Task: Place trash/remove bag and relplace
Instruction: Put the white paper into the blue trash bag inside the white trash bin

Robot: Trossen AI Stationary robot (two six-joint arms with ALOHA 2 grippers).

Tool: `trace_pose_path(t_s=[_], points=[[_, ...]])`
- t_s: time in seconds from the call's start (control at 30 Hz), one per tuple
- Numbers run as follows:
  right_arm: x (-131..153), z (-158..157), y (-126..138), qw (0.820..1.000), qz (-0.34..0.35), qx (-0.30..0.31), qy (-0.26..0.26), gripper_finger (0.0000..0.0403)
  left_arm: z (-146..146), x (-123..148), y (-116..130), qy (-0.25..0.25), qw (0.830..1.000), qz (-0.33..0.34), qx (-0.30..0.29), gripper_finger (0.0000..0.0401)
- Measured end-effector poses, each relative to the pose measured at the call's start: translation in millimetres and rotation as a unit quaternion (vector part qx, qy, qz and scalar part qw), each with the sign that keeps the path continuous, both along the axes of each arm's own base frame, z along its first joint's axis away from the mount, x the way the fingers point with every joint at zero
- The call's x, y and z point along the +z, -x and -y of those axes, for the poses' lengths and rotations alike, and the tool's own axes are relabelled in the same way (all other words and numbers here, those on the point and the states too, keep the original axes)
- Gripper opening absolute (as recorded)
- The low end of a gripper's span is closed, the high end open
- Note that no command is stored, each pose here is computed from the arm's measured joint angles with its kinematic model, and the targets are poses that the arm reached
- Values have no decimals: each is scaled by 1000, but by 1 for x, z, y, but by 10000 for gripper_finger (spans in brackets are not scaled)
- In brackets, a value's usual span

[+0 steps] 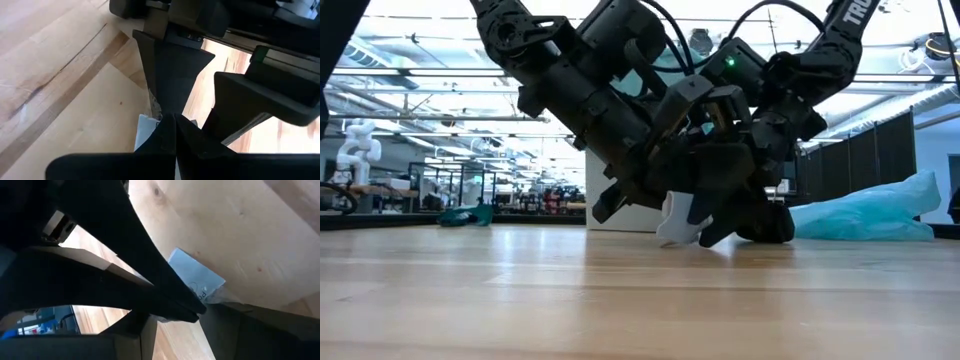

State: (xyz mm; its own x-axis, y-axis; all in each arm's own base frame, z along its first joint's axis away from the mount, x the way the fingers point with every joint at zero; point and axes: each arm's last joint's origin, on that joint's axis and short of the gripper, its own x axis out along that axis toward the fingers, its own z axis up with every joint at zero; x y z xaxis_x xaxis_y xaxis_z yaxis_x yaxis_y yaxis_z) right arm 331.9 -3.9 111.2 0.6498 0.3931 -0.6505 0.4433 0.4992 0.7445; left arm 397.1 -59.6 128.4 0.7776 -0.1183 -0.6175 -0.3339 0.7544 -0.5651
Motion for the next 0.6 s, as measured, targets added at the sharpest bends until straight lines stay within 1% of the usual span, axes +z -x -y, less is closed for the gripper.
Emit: trace_pose_path(t_s=[0.13,0.27,0.47,0.6], points=[[0,-3,0,1000,-5,4,6,130,-6,2,1,-7,1000,-8,-4,0],[2,-6,0,1000,3,22,13,130,-6,2,1,2,1000,-12,-13,0],[19,-16,3,997,33,51,36,130,-5,14,2,10,1000,1,-24,0],[19,-14,3,997,31,48,45,130,-5,15,2,2,999,2,-32,0]])
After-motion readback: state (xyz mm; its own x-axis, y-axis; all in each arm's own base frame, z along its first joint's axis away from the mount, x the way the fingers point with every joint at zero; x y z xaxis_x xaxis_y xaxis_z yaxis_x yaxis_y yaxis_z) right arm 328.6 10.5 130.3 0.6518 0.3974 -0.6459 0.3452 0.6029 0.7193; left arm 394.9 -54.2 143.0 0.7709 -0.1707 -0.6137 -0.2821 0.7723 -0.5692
